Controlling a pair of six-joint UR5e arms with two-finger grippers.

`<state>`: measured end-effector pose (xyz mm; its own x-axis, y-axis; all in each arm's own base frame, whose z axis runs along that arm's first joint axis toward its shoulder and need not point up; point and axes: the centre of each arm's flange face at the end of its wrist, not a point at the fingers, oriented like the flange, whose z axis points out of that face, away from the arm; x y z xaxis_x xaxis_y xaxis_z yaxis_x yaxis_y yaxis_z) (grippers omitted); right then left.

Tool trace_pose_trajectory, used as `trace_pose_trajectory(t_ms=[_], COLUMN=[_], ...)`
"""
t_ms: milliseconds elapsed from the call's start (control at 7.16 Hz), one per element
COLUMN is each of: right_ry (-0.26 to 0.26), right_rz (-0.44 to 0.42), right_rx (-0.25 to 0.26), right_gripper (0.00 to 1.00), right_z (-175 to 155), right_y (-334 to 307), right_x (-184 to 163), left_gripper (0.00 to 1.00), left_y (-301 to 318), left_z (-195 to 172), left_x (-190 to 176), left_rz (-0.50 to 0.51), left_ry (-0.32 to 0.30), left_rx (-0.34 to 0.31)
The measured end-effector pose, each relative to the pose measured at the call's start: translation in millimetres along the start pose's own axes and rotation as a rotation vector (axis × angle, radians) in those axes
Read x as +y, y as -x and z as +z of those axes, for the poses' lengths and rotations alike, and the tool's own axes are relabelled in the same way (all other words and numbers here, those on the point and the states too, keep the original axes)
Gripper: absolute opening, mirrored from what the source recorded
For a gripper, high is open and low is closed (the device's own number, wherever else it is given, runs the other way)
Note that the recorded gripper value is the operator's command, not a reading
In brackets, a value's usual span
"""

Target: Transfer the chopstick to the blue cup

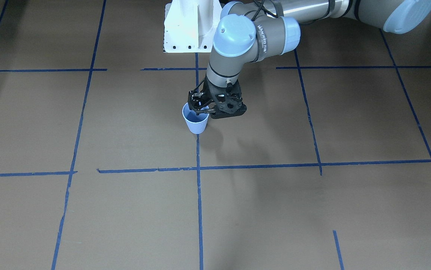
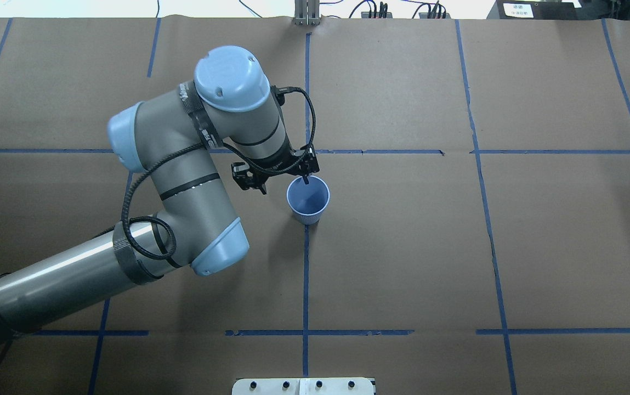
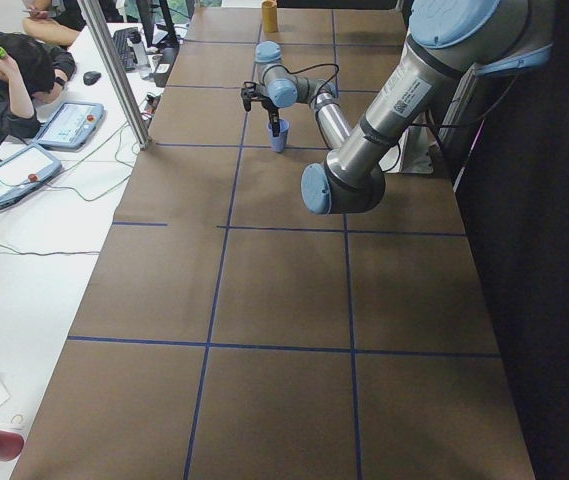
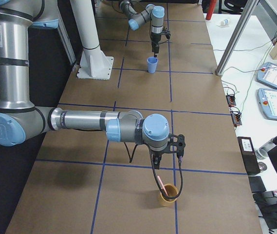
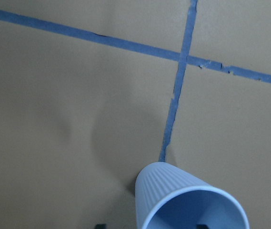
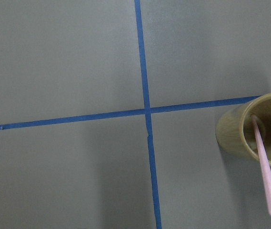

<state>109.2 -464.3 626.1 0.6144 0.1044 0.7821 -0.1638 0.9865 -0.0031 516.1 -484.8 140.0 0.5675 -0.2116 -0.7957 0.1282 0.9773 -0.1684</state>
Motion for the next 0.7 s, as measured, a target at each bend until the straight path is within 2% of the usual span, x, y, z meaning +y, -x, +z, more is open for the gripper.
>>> trace_pose_trajectory(t_ms=[419,699], right_ry=[-0.002,-0.021], right_rz=[0.011,0.067], right_rx=[0.0,-0.016], right_gripper=[1.0,1.0], right_z=[-1,-14], right_y=[-9,-32], right_x=[-8,-47], left_gripper=[1.0,1.0], left_y=[48,77], left_z=[-96,-118], left_x=[-28,-37], left_rz=[0.016,0.027], left_ry=[-0.006,-0.019], left_rx=[-0.033,-0.043])
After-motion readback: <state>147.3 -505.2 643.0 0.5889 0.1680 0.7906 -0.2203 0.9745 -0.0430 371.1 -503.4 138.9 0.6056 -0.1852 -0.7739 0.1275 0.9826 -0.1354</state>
